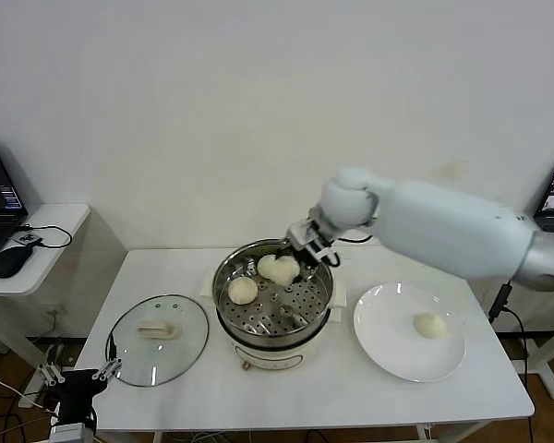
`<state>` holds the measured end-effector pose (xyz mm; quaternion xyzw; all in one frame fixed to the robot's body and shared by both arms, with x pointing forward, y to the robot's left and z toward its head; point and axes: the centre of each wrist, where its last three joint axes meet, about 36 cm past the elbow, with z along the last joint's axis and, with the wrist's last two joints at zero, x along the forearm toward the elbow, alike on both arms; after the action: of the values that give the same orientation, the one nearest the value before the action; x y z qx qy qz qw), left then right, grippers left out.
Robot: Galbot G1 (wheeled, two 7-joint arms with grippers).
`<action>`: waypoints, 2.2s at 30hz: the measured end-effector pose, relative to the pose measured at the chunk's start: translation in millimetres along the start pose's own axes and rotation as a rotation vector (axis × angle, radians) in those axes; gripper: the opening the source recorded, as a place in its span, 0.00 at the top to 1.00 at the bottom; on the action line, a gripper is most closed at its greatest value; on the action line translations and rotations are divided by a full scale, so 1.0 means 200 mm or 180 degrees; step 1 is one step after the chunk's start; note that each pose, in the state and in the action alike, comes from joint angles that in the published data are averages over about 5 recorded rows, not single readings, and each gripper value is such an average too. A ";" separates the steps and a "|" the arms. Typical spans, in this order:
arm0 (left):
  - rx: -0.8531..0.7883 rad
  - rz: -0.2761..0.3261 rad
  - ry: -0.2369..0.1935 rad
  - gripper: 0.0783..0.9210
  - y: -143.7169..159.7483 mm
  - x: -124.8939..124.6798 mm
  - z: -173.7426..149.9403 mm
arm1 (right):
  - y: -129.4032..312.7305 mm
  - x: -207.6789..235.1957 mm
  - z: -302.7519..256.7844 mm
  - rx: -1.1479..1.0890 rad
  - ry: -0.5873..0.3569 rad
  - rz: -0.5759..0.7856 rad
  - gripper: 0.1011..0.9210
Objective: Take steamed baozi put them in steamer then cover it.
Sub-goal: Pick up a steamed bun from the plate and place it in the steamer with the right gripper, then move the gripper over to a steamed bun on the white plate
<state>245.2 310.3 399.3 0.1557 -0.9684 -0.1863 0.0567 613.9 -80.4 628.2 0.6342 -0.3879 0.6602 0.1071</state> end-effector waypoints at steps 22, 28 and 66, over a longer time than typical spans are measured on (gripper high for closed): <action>0.0032 -0.0044 0.0023 0.12 0.00 -0.01 0.02 | 0.04 -0.23 -0.14 0.0898 -0.0080 -0.0348 0.26; 0.0005 -0.0052 0.0001 0.12 0.02 -0.02 0.01 | 0.02 -0.14 -0.10 0.0868 -0.0018 -0.0292 0.13; -0.0129 0.0087 -0.0112 0.12 0.00 -0.06 0.01 | 1.32 0.28 0.90 -0.2022 0.1047 -0.0156 0.12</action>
<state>255.3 314.3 395.8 0.1379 -0.9673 -0.2078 0.0453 573.3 -396.1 561.3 0.4636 -0.5361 0.5972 0.3757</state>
